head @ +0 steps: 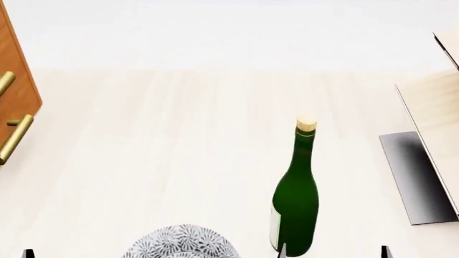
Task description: Put the wine bottle on the wine rack.
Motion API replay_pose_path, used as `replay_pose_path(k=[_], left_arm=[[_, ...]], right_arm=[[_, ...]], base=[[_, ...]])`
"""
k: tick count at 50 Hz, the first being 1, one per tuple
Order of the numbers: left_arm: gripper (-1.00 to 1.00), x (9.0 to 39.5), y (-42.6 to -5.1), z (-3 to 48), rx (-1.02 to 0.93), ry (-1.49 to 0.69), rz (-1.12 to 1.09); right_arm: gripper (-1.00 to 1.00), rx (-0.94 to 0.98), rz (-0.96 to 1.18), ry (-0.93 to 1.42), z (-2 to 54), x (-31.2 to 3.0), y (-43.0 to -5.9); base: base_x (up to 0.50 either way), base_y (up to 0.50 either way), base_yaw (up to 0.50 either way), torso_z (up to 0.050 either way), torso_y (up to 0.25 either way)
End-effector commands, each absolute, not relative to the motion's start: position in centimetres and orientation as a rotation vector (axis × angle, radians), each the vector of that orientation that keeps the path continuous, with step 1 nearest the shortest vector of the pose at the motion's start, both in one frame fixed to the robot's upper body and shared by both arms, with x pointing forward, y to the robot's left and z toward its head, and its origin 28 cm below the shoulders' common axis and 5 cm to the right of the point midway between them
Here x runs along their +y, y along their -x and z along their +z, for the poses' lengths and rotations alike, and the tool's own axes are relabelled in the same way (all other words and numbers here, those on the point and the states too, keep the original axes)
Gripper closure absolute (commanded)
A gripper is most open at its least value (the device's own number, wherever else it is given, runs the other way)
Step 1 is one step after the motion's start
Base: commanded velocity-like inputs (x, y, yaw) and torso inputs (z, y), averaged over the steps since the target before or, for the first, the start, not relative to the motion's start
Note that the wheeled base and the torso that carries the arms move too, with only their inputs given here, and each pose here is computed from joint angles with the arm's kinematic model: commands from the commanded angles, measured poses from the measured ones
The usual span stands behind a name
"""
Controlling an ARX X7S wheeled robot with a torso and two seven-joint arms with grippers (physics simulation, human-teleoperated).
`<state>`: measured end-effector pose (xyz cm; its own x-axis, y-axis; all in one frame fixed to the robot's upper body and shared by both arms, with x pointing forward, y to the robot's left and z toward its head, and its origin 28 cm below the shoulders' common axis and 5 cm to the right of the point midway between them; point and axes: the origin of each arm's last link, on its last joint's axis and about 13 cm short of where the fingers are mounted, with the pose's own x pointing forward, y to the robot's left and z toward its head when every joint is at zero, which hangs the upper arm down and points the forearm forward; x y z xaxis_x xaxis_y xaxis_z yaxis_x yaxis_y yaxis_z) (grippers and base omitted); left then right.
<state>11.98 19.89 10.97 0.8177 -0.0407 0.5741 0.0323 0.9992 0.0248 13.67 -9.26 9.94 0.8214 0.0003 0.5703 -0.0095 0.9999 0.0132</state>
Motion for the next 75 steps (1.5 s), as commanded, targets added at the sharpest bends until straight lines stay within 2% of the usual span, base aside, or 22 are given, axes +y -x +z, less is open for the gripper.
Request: replay_pose_path(k=[1, 41, 75], left_arm=[[-1.00, 19.87, -11.96, 10.92, -0.612, -0.014, -0.040], [-1.00, 19.86, -12.00, 10.92, -0.610, -0.015, -0.038], [-1.00, 19.81, -11.96, 10.86, -0.610, -0.017, -0.038]], right_arm=[[-1.00, -0.605, 0.006, -0.016, 9.86, -9.24, -13.67], [-1.00, -0.535, 0.065, -0.011, 9.31, -8.96, -13.93], [-1.00, -0.536, 0.068, -0.015, 9.34, -8.97, -13.85]], base=[[0.15, 0.00, 0.00, 0.000, 0.000], [0.07, 0.00, 0.00, 0.000, 0.000], [0.00, -0.12, 0.00, 0.000, 0.000]])
